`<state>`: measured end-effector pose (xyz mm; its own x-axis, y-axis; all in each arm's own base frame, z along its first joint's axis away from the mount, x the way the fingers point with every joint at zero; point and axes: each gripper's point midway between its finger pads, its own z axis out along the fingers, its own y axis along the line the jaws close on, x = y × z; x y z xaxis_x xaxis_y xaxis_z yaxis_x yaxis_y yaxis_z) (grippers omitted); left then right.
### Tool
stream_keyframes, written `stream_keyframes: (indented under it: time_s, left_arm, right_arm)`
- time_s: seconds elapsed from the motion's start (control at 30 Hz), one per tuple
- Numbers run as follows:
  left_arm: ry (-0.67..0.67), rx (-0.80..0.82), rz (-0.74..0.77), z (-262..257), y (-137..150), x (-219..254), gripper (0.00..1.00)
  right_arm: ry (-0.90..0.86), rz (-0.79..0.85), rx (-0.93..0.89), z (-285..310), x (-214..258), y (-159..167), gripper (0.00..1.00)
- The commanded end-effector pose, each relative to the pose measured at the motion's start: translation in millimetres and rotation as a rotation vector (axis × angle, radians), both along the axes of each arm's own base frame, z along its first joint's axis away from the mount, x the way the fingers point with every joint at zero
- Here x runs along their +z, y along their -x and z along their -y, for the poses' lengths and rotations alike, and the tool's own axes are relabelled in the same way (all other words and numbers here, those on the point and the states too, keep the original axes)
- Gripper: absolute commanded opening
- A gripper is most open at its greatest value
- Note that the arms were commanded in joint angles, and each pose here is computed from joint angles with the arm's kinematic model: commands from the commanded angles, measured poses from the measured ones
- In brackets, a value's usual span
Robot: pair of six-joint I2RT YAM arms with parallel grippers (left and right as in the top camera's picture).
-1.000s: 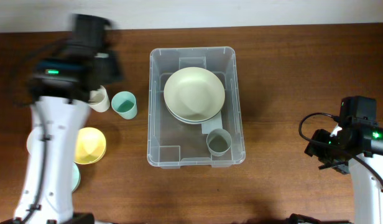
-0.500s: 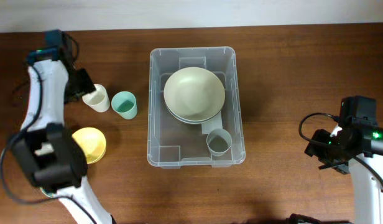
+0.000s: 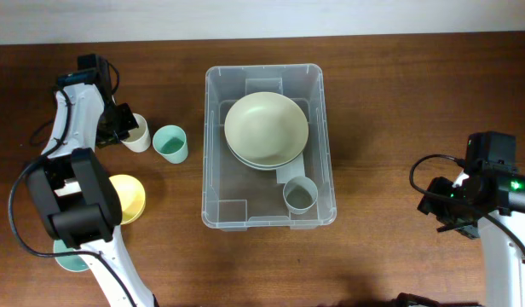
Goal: Pack container
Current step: 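Move the left gripper to the cream cup and grasp it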
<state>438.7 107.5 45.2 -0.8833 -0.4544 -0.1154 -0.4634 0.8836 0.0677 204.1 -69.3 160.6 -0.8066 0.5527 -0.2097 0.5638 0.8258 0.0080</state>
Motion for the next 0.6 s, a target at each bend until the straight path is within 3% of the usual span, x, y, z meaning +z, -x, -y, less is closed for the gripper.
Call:
stream_keyframes:
  time_s: [0.0, 0.2, 0.47, 0.57]
  left_arm:
    - [0.003, -0.003, 0.005, -0.2, -1.3, -0.7, 0.0]
    - [0.008, -0.006, 0.039, 1.8, -5.6, 30.6, 0.0]
    - [0.015, -0.196, 0.33, 66.3, -11.3, 188.7, 0.0]
    - [0.005, -0.388, 0.428, 121.4, 2.3, 234.3, 0.0]
  right_arm:
    - [-0.002, -0.004, 0.001, 0.1, -1.1, 0.9, 0.62]
    - [-0.002, -0.004, 0.001, 0.1, -1.1, 0.8, 0.62]
    - [-0.002, -0.003, 0.001, 0.1, -1.0, 0.8, 0.62]
    - [-0.002, -0.004, 0.001, 0.1, -1.1, 0.8, 0.62]
